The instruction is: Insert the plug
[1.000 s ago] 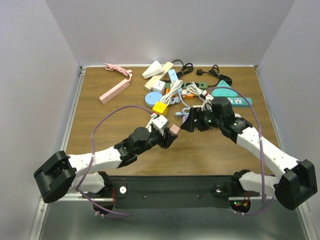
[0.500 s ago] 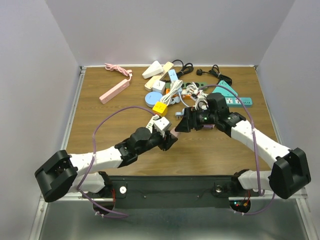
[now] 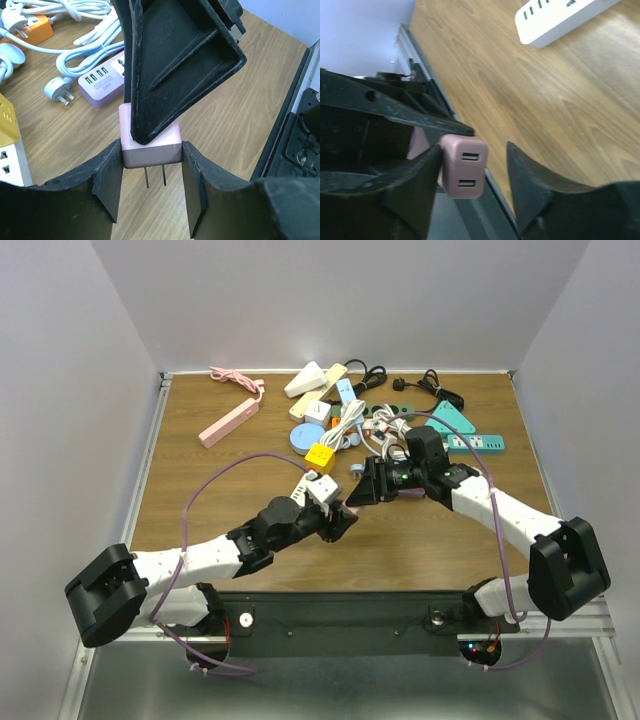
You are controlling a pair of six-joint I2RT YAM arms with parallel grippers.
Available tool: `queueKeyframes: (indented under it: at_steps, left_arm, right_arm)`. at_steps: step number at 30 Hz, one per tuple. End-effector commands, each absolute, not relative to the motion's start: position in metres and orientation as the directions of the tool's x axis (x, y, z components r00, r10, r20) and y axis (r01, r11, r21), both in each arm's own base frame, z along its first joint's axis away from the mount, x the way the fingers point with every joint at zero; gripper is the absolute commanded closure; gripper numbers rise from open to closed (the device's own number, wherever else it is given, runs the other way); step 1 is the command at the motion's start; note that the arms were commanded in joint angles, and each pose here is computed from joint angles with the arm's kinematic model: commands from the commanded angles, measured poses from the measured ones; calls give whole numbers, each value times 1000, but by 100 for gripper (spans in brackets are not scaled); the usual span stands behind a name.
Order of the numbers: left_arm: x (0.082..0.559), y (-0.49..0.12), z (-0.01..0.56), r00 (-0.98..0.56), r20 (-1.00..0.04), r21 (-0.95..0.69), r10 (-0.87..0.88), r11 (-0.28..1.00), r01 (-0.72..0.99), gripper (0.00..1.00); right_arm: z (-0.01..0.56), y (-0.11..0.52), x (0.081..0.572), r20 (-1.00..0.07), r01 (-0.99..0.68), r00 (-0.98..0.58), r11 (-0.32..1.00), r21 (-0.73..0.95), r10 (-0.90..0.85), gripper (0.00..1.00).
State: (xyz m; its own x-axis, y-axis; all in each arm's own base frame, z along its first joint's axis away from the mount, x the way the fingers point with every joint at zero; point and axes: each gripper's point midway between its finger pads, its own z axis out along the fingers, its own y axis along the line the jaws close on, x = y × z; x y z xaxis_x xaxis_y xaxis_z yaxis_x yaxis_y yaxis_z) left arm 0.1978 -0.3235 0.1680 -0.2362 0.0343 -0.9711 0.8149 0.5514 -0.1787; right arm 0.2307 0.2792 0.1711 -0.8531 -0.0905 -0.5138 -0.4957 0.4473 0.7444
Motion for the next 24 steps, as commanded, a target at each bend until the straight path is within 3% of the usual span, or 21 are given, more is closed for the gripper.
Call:
queueKeyframes:
  at_steps: [1,4,5,6,7,11,12,15,24]
  left_arm:
    - [199,-327,201,-167,-984,-171,-56,535,828,100]
    - [200,-328,198,-172,-984,-172,-52,542,823,100]
    - [202,-326,194,-177,-983,-174,-49,554,814,100]
    - [203,-326,194,-181,-982,-178,-52,560,809,95]
    - [207,-323,193,-187,-980,-187,-60,586,789,88]
    - [213,-314,188,-205,-975,-209,-81,633,746,38]
    - [215,-311,186,-206,-975,-209,-81,646,734,34]
    - [220,-303,179,-219,-973,-210,-75,688,695,4]
    - [237,-275,153,-283,-956,-223,-77,818,531,1]
  right_arm:
    - [184,286,227,-537,-534,-837,361,764,-102,46]
    - [186,288,222,-526,-533,-842,330,779,-119,69]
    - [186,288,222,-522,-529,-845,329,782,-118,92]
    - [185,288,222,-518,-526,-847,329,785,-119,100]
    - [187,288,221,-520,-529,-845,321,785,-121,100]
    - [188,287,224,-531,-532,-841,340,775,-105,100]
    - [189,286,230,-540,-530,-837,365,765,-84,100]
    - [192,285,240,-556,-527,-830,400,750,-51,100]
    - [216,263,286,-630,-531,-774,477,701,62,100]
